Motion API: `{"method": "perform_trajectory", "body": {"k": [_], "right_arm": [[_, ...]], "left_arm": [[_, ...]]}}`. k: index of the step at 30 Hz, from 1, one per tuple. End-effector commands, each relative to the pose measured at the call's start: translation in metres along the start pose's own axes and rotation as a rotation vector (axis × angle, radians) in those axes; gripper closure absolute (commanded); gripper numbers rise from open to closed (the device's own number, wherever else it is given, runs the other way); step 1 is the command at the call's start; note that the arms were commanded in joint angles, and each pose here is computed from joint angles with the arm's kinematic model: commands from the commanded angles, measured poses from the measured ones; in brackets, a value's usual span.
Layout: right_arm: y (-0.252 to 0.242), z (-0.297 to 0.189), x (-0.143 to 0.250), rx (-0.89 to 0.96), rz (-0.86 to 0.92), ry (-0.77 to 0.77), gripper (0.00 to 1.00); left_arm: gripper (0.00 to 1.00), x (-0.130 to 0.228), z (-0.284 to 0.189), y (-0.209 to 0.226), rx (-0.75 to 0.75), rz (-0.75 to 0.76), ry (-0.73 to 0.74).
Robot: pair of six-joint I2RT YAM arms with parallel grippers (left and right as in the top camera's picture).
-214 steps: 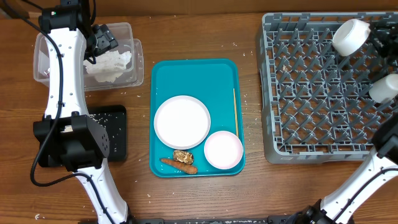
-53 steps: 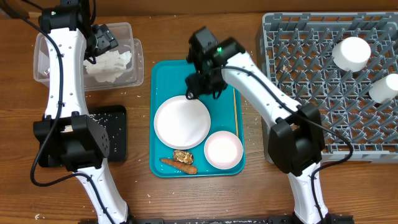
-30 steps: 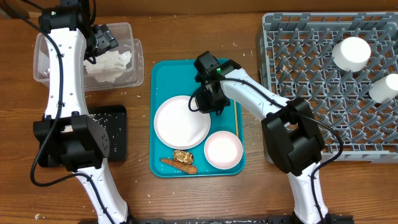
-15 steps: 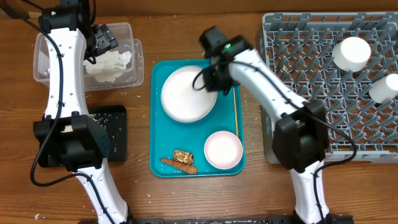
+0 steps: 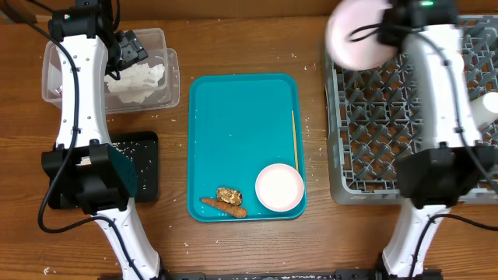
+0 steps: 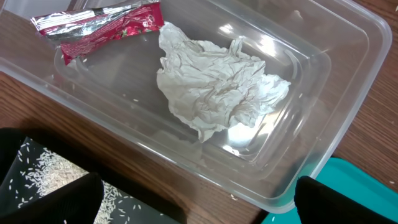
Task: Sort waste into correct bins and load items into the dishwasher
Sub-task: 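Carry the white plate with the right gripper and stand it in the rack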
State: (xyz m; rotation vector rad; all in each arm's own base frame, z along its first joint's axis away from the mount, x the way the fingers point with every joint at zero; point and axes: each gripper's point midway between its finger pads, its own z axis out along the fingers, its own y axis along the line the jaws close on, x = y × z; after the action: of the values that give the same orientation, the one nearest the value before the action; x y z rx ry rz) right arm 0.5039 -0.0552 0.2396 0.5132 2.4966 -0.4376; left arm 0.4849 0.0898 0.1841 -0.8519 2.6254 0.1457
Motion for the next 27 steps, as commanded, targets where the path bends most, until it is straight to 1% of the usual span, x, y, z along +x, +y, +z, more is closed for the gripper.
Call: {"method": "perform_trajectory", "body": {"k": [1, 4, 8, 12, 15, 19, 27], "right_arm": [[-0.08, -0.002, -0.031, 0.181, 0.131, -0.093, 0.96], [-0.111, 0.005, -0.037, 0.243, 0.17, -0.101, 0.96], [-0.126, 0.015, -0.037, 0.269, 0.143, -0.089, 0.96], [-0.122, 0.028, -0.035, 0.273, 0.096, -0.084, 0.96], [-0.127, 0.04, -0.034, 0.331, 0.092, -0.099, 0.96], [-0.124, 0.06, -0.03, 0.359, -0.019, -0.083, 0.96], [-0.12, 0.075, -0.018, 0.371, -0.043, -0.061, 0.96]], "left_arm": [[0.0, 0.003, 0.007, -0.001, -0.02, -0.004, 0.007], [0.0, 0.003, 0.007, -0.001, -0.02, -0.004, 0.007], [0.0, 0.003, 0.007, -0.001, -0.02, -0.004, 0.007], [0.0, 0.003, 0.007, -0.001, -0.02, -0.004, 0.007], [0.0, 0.003, 0.007, -0.001, -0.02, -0.004, 0.007], [0.0, 0.003, 0.007, -0.001, -0.02, -0.004, 0.007], [0.0, 0.003, 0.007, -0.001, -0.02, -0.004, 0.007]]}}
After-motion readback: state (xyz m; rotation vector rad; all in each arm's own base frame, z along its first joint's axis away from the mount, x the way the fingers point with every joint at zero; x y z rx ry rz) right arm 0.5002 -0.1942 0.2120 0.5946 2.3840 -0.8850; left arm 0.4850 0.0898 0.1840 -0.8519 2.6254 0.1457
